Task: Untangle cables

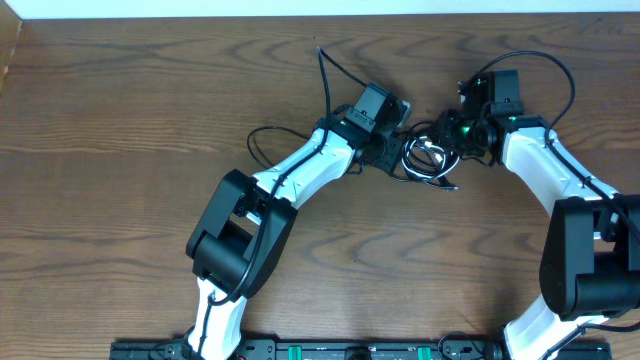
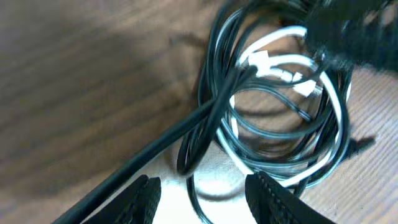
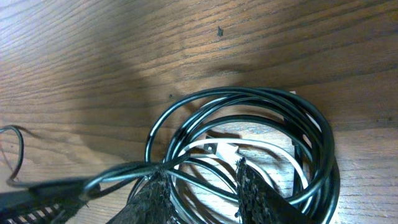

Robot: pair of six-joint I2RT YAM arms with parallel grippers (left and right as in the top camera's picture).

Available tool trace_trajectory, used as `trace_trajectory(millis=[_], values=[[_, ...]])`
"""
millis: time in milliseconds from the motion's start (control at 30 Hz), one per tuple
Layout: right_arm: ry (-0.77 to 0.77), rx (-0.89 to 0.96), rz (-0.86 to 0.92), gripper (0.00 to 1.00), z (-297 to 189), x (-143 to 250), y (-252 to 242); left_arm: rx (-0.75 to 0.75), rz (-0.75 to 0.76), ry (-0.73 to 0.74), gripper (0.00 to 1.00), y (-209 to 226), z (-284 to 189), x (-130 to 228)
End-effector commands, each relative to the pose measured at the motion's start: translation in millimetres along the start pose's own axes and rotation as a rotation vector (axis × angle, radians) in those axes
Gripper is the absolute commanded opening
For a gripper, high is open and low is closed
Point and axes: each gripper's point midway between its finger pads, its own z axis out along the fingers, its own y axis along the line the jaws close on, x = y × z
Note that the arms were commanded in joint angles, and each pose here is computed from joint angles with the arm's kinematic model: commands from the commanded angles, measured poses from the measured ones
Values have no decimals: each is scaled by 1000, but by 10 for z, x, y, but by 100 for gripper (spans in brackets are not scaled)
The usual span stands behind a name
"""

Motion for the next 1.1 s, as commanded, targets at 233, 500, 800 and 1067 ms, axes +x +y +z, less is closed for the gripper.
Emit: trace_trajectory(millis=[233,500,800,1067], values=[[-5,-17,10,34,34,-5,-5,-12,9,-6,51,121,354,63],[68,-108,195,36,216,117,120,-13,6,10,8,132,378,109],[54,-136,343,35,271,52,196,-14,29,14,8,133,373,117],[72,-138,351,33,299,123,288,-5,44,-49,35,46,149,-92]])
